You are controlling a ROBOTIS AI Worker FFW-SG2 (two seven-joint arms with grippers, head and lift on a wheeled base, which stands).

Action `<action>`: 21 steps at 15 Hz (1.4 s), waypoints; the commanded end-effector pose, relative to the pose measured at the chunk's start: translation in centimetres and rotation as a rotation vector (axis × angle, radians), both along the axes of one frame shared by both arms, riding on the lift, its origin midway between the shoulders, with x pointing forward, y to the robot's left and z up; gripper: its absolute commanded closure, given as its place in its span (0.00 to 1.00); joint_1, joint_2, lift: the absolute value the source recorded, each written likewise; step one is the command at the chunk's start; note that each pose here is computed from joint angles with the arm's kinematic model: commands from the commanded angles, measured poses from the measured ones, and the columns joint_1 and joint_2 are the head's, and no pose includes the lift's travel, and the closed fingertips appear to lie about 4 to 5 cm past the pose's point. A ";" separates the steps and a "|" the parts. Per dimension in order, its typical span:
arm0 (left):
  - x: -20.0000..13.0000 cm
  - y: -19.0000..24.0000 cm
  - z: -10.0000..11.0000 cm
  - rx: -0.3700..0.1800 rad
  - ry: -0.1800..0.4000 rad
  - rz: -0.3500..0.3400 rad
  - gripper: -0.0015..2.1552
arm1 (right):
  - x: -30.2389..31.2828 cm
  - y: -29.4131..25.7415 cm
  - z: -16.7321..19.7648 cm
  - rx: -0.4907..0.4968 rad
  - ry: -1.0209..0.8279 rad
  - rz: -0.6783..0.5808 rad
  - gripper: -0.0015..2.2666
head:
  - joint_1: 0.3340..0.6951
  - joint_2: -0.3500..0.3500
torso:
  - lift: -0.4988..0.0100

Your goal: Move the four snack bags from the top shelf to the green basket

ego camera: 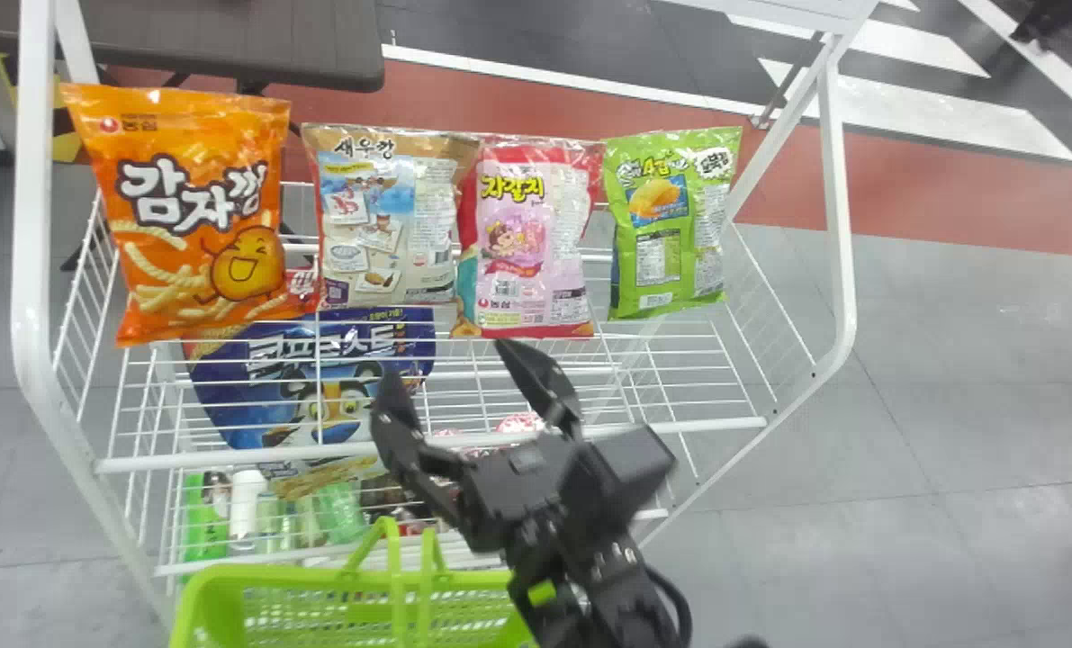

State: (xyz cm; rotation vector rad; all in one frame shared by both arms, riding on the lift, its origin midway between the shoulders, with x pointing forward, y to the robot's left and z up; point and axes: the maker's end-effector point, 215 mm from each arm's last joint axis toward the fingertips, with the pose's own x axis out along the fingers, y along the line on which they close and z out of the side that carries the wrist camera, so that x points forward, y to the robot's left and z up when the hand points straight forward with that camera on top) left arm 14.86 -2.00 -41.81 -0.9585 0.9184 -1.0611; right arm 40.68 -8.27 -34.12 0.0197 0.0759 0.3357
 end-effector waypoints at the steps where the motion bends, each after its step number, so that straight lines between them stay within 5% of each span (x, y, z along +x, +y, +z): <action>1: -0.3 0.1 -0.5 -0.005 0.019 0.000 0.63 | 3.9 4.8 -0.5 -0.013 0.017 0.074 0.06 | 1.00 0.15 | 0.98; 3: -0.3 0.2 -0.8 -0.017 0.026 -0.008 0.63 | 6.7 7.3 -1.2 -0.011 0.044 0.098 0.06 | 1.00 0.30 | 0.98; 9: 0.7 2.5 -1.3 -0.059 0.048 0.009 0.63 | 13.5 12.4 -2.9 -0.094 0.126 0.175 0.06 | 1.00 0.54 | 0.98; 18: 1.9 3.8 -0.7 -0.129 0.044 0.020 0.63 | 18.3 13.4 -5.8 -0.202 0.206 0.243 0.07 | 1.00 0.65 | 0.98; 20: 2.0 3.9 -0.7 -0.140 0.046 0.023 0.63 | 17.4 13.5 -7.6 -0.208 0.283 0.274 0.25 | 1.00 0.65 | 0.98; 21: 2.0 3.9 -0.6 -0.141 0.042 0.021 0.63 | 16.9 14.0 -7.7 -0.198 0.298 0.304 0.46 | 1.00 0.65 | 0.98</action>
